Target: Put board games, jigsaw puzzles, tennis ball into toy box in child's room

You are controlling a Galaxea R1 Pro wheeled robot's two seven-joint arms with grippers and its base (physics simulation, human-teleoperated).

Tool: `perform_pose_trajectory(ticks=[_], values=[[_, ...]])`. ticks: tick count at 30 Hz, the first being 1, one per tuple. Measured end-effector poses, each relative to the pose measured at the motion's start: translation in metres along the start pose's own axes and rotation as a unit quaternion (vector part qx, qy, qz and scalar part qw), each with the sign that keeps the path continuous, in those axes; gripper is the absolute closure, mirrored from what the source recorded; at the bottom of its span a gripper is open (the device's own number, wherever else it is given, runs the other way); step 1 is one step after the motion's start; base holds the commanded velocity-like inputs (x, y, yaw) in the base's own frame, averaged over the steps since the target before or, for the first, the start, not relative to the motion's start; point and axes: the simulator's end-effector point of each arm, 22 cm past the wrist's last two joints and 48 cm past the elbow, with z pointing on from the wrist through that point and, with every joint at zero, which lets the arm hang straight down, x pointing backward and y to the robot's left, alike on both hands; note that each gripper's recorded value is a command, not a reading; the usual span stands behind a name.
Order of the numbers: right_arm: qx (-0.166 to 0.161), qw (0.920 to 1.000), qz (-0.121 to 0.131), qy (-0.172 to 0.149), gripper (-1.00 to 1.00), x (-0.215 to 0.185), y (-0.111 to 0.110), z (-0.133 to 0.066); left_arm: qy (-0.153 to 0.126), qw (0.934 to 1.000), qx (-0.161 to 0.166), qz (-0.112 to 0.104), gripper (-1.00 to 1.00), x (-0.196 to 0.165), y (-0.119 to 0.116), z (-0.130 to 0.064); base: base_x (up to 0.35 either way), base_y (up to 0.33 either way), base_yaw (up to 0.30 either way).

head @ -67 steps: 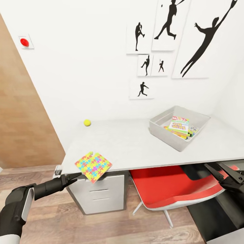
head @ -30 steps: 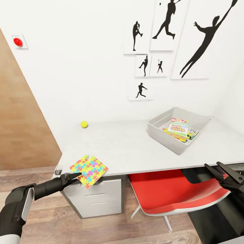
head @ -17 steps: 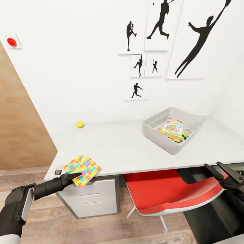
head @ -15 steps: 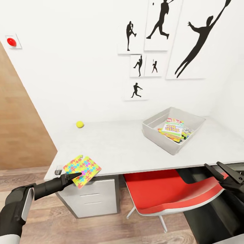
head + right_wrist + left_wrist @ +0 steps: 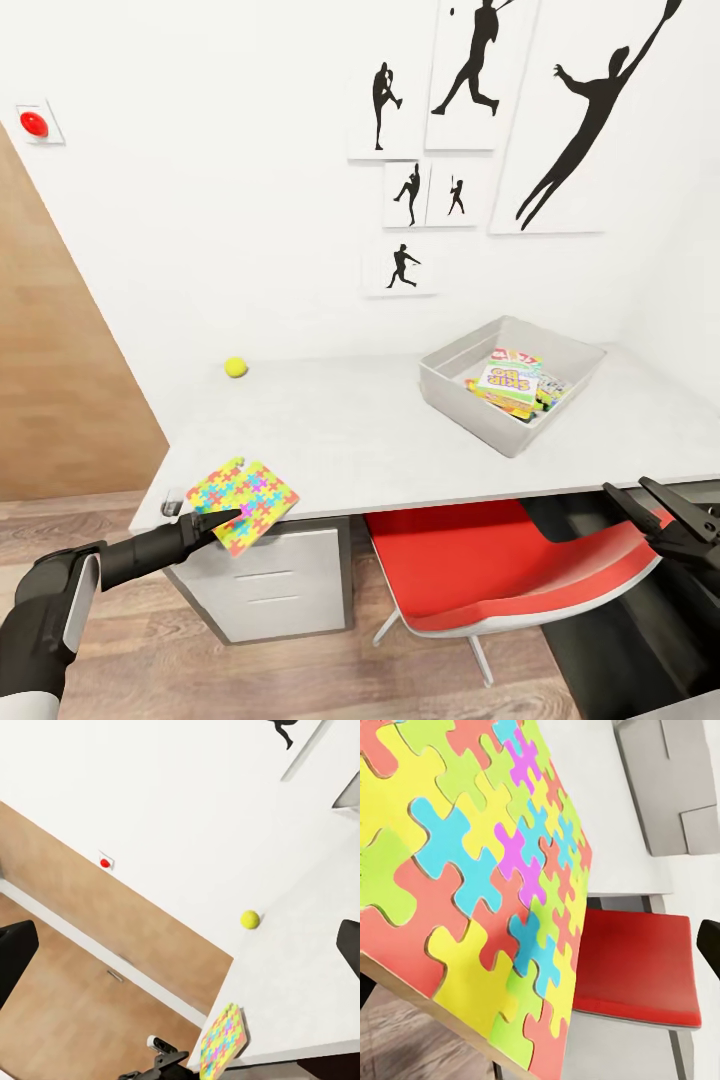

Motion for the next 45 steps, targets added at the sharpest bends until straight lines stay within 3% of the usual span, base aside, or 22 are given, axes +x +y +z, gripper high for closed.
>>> perform_pose_trajectory(ticks=[8,11,37,41,45], values=[[0.000,1.0000,0.000,0.000,-1.00,0.000,0.000,0.000,-0.002,0.9998,0.013,-0.013,1.00,-0.001,-0.006,0.000,0.000,0.000,0.000],[0.000,1.0000,0.000,0.000,-1.00,-0.002,0.003,0.001,0.001,1.0000,0.002,-0.004,1.00,-0.001,-0.004,-0.001,0.000,0.000,0.000],[0.000,1.0000,0.000,0.000,-1.00,-0.021,0.036,0.011,0.000,1.0000,0.004,0.003,1.00,-0.018,-0.043,-0.017,0.000,0.000,0.000],[0.001,1.0000,0.000,0.001,-1.00,-0.023,0.040,0.012,-0.006,0.9993,0.018,0.032,1.00,-0.031,-0.070,-0.022,0.000,0.000,0.000],[0.001,1.0000,0.001,0.001,-1.00,-0.024,0.044,0.013,-0.008,0.9957,0.072,0.058,1.00,-0.037,-0.107,-0.031,0.000,0.000,0.000]])
